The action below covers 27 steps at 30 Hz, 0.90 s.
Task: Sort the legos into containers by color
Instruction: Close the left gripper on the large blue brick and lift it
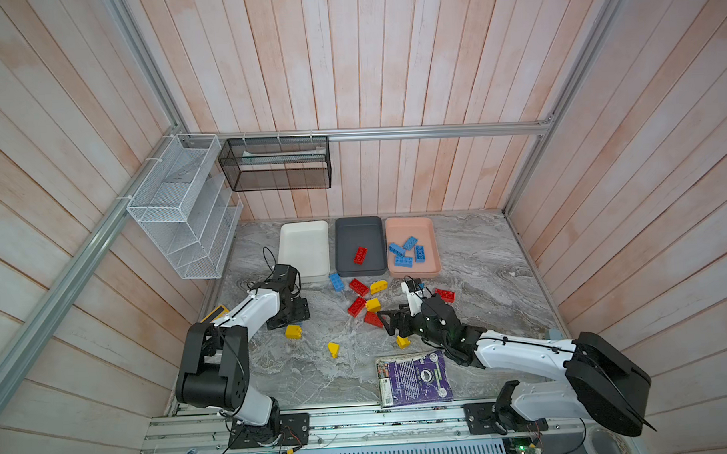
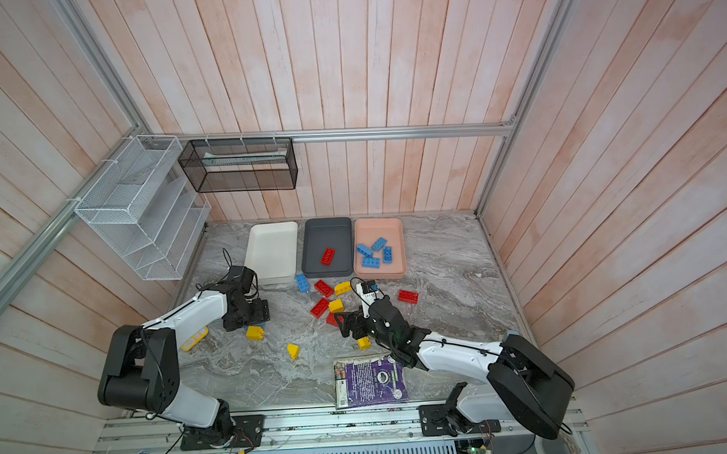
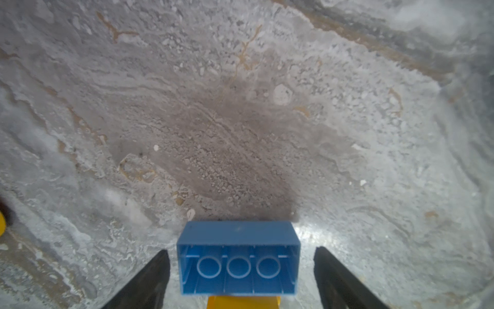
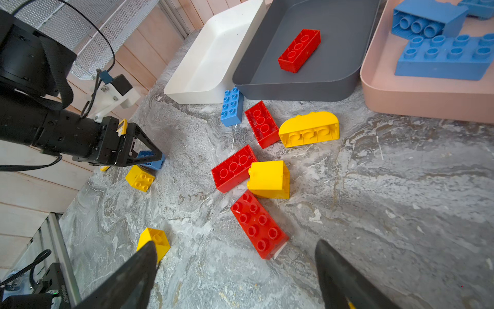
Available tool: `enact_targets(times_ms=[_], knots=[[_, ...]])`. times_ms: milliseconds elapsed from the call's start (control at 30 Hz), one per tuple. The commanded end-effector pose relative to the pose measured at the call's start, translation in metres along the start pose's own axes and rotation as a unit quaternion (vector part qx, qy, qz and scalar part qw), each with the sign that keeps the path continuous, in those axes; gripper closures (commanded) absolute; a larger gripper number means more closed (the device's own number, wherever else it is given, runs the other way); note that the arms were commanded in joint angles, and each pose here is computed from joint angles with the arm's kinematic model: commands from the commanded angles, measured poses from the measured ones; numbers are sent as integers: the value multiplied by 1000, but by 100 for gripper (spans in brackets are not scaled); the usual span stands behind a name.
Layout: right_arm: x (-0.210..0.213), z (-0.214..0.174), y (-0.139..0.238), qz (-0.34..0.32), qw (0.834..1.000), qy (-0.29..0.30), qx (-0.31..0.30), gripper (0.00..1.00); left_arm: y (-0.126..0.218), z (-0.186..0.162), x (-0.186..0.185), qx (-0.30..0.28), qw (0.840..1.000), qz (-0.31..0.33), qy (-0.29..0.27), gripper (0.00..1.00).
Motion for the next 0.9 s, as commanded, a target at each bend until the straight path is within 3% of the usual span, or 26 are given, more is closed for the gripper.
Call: enact_targets(times_ms=[0,100,333,433,600,867], knots=[[6,8,-2,12,1000,-4,-12,8,0,7,0,-4,1000,11,-2,19],[6,4,-3,16,1000,-7,-5,8,-6,5,0,1,1000,8,1,22],[6,7,-5,13,1000,-8,-7,9,-8,5,-2,4,1000,5,0,44],[5,7,-3,7,1000,-6,-10,9,-7,5,-2,3,1000,4,0,49],[5,10,-1,8,1000,-6,-16,9,7,12,-7,-9,1000,-10,1,50],[4,12,3,2,1000,-7,-22,9,63,35,-38,-65,996,-62,-17,50]])
Point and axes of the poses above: each gripper's point midway between its finger pads, its own y axis back along the fingers, its own x axis along the line the jaws close on, z = x × y, the point moved 4 cm from there along y, back along the fingers, and after that the axes turned 13 degrees about y, right-handed, at the moved point
